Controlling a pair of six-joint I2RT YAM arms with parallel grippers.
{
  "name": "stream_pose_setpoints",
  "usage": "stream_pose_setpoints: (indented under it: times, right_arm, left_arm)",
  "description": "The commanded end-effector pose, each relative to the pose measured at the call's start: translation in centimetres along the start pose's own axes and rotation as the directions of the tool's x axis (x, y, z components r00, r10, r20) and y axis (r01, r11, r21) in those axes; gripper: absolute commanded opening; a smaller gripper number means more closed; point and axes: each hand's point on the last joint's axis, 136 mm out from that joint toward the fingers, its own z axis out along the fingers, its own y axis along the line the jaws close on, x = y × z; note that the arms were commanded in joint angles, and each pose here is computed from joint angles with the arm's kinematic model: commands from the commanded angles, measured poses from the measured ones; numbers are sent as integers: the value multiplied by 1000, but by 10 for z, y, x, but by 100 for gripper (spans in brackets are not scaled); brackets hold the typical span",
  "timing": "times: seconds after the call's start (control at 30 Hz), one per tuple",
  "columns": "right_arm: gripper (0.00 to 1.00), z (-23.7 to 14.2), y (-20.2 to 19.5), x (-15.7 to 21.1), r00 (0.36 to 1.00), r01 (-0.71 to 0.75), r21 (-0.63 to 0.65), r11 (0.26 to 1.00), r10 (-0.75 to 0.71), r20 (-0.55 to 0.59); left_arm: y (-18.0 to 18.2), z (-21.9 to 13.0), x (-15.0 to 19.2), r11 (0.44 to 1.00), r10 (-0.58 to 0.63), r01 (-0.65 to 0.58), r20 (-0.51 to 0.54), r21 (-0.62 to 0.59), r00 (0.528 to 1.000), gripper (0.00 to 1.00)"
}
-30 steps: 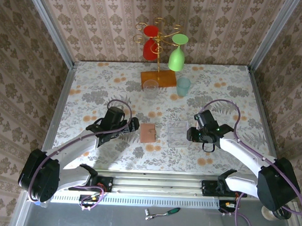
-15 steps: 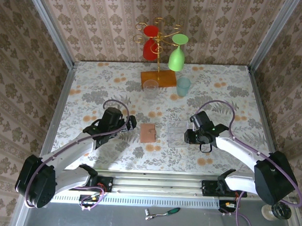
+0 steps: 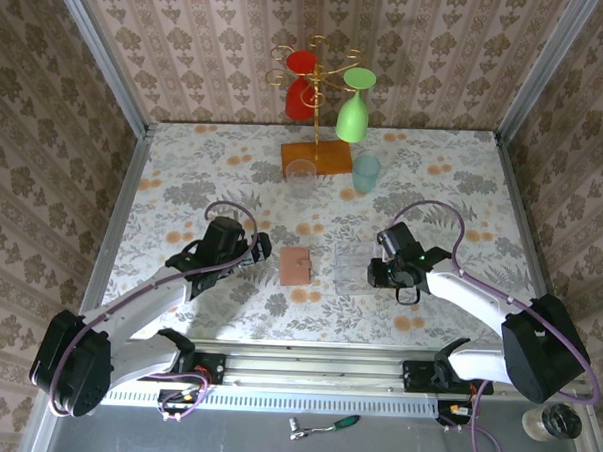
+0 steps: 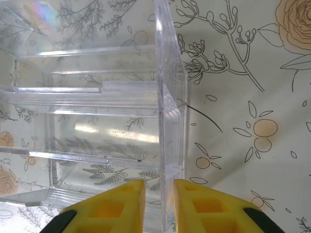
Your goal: Take the credit cards out of the card holder
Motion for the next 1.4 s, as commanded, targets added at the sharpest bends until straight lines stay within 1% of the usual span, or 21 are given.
stream_pose_setpoints:
  times: [0.0,0.27,0.5,0.7,0.9,0.93,1.13,1.23,1.37]
  right_arm:
    - [20,4,-6,8,1000,3,40,999,-1,-31]
    - [13,0,-5,4,1000,-3,51,999,4,-19]
    - [10,-5,-4,-2,1000,-12,64,998,12,-1]
    - [10,-7,0,-15,999,-27,74,997,26,19]
    - [7,-8,10,-44,997,-47,85,995,42,62]
    - [7,-1,10,-46,998,-49,100,994,45,49]
    - [7,12,23,-86,996,-59,137,989,49,75]
    - [7,20,33,-107,997,-40,147,988,29,73]
    - [7,32,40,-126,997,-34,161,986,22,76]
  left_arm:
    - [3,-3,-3,1000,-17,17,21,-4,1000,100]
    - [3,-3,-3,1000,-16,16,24,-4,1000,100]
    - [6,-3,1,1000,-17,18,17,-8,1000,100]
    - [11,-6,2,1000,-23,24,24,-14,999,100]
    - [17,-13,4,999,-35,36,30,-15,999,100]
    - [18,-14,4,999,-40,40,31,-11,999,100]
    - [17,-15,6,997,-75,75,33,10,997,100]
    - [13,-14,8,997,-69,69,15,30,997,100]
    - [14,-10,12,998,-67,67,-7,23,998,100]
